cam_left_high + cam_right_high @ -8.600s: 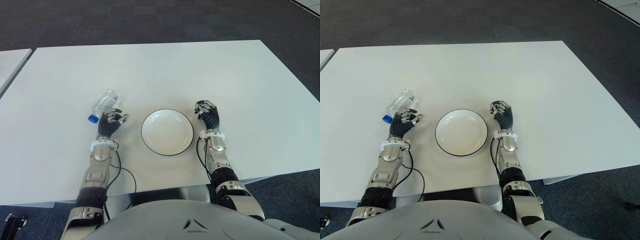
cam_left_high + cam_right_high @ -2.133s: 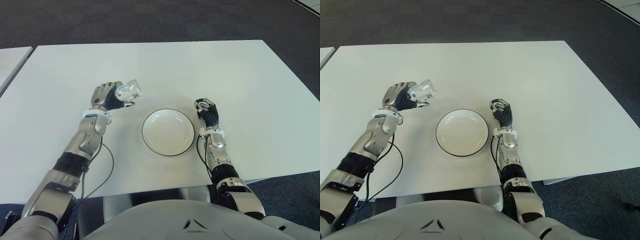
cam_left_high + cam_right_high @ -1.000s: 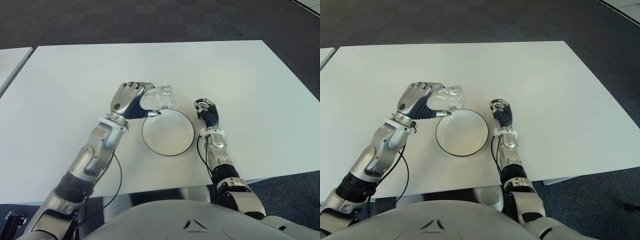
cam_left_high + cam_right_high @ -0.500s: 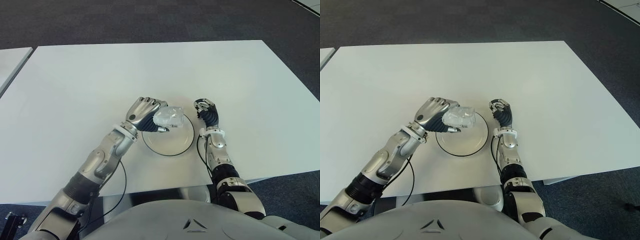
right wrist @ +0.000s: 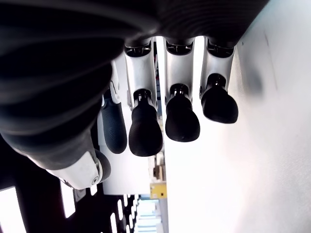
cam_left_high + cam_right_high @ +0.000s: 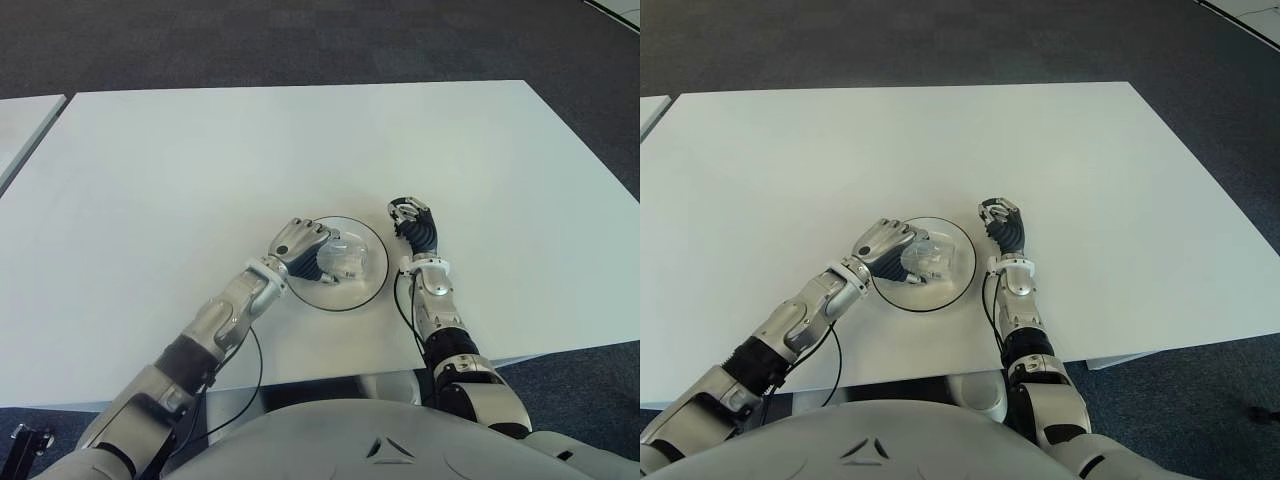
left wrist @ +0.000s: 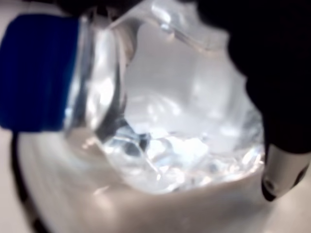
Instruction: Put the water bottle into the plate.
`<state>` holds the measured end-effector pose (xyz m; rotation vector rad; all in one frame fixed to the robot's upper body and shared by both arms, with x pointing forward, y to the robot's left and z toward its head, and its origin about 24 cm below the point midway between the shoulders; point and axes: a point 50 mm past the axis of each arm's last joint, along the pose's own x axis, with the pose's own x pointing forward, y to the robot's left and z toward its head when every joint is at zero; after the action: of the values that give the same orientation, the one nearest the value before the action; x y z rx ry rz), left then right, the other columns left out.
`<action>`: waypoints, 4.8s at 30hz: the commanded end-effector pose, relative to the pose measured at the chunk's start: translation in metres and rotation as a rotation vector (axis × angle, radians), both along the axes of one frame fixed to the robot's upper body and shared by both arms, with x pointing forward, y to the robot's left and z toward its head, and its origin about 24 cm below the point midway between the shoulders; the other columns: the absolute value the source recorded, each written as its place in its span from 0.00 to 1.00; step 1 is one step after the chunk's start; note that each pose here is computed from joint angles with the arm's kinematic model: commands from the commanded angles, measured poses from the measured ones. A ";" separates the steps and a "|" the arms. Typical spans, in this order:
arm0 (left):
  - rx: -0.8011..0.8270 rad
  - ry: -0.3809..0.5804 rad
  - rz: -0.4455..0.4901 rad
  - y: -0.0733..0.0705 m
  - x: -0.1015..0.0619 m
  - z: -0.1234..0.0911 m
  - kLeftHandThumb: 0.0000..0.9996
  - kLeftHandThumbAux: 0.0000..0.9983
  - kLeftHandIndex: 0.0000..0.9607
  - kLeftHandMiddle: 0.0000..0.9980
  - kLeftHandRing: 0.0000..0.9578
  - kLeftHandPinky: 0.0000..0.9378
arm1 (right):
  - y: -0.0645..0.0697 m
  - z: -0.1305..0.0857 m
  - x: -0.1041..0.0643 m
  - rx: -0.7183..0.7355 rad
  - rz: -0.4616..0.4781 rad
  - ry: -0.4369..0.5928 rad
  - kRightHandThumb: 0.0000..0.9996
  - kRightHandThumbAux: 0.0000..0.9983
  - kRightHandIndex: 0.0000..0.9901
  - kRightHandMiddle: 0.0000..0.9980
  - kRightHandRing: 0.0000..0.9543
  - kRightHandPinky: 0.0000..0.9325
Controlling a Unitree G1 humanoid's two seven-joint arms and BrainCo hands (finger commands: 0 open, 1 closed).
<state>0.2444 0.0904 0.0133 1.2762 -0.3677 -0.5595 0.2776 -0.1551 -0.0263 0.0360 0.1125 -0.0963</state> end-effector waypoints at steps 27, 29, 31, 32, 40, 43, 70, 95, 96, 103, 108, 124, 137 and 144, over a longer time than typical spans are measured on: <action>0.051 0.107 0.040 0.013 0.011 -0.047 0.85 0.67 0.42 0.55 0.87 0.88 | 0.000 -0.041 -0.030 0.018 -0.024 0.235 0.70 0.73 0.44 0.80 0.82 0.84; 0.046 0.093 0.043 0.013 0.011 -0.047 0.85 0.67 0.42 0.57 0.85 0.84 | 0.000 -0.041 -0.030 0.007 -0.018 0.238 0.70 0.73 0.44 0.79 0.82 0.83; 0.041 0.081 0.046 0.013 0.010 -0.046 0.85 0.66 0.42 0.58 0.81 0.78 | -0.001 -0.042 -0.030 -0.003 -0.013 0.238 0.70 0.73 0.44 0.79 0.81 0.83; 0.039 0.078 0.047 0.013 0.010 -0.046 0.85 0.66 0.42 0.58 0.80 0.77 | -0.001 -0.041 -0.030 -0.005 -0.012 0.238 0.70 0.73 0.44 0.79 0.81 0.83; 0.035 0.057 0.029 0.012 0.009 -0.046 0.83 0.67 0.40 0.55 0.59 0.57 | -0.001 -0.042 -0.030 -0.016 -0.010 0.237 0.70 0.73 0.44 0.79 0.82 0.84; 0.045 0.042 0.009 0.011 0.009 -0.046 0.70 0.54 0.28 0.34 0.33 0.35 | -0.001 -0.041 -0.029 -0.016 -0.011 0.236 0.70 0.73 0.44 0.79 0.82 0.84; 0.094 -0.331 -0.112 0.006 0.005 -0.043 0.49 0.20 0.00 0.00 0.00 0.00 | -0.002 -0.042 -0.028 -0.022 0.003 0.237 0.70 0.73 0.44 0.79 0.81 0.81; 0.250 -0.231 -0.114 0.010 -0.007 -0.034 0.51 0.14 0.00 0.00 0.00 0.00 | 0.000 -0.040 -0.027 0.018 -0.019 0.232 0.71 0.73 0.44 0.78 0.81 0.84; 0.267 -0.212 -0.103 0.012 -0.010 -0.031 0.51 0.13 0.00 0.00 0.00 0.00 | 0.000 -0.040 -0.028 0.021 -0.025 0.232 0.71 0.73 0.44 0.79 0.81 0.85; 0.298 -0.158 -0.060 0.019 -0.019 -0.012 0.52 0.12 0.00 0.00 0.00 0.00 | 0.000 -0.040 -0.027 0.028 -0.040 0.240 0.71 0.73 0.44 0.79 0.81 0.83; 0.299 -0.139 -0.025 0.020 -0.021 -0.001 0.52 0.12 0.00 0.00 0.00 0.00 | 0.000 -0.040 -0.027 0.024 -0.038 0.243 0.71 0.73 0.44 0.79 0.81 0.83; 0.213 -0.181 0.099 0.034 -0.026 0.020 0.51 0.11 0.00 0.00 0.00 0.00 | 0.001 -0.039 -0.027 0.016 -0.024 0.237 0.70 0.73 0.44 0.79 0.81 0.83; -0.004 -0.309 0.251 0.052 -0.024 0.034 0.47 0.18 0.00 0.00 0.00 0.00 | 0.000 -0.039 -0.028 0.020 -0.022 0.235 0.70 0.73 0.44 0.79 0.81 0.81; -0.172 -0.411 0.374 0.061 -0.025 0.040 0.27 0.40 0.00 0.00 0.00 0.00 | -0.001 -0.038 -0.029 0.027 -0.017 0.226 0.70 0.73 0.44 0.79 0.81 0.81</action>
<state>0.2223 0.1462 0.0566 1.3000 -0.5143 0.0034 0.2787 -0.1543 -0.0252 0.0347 0.1218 -0.0965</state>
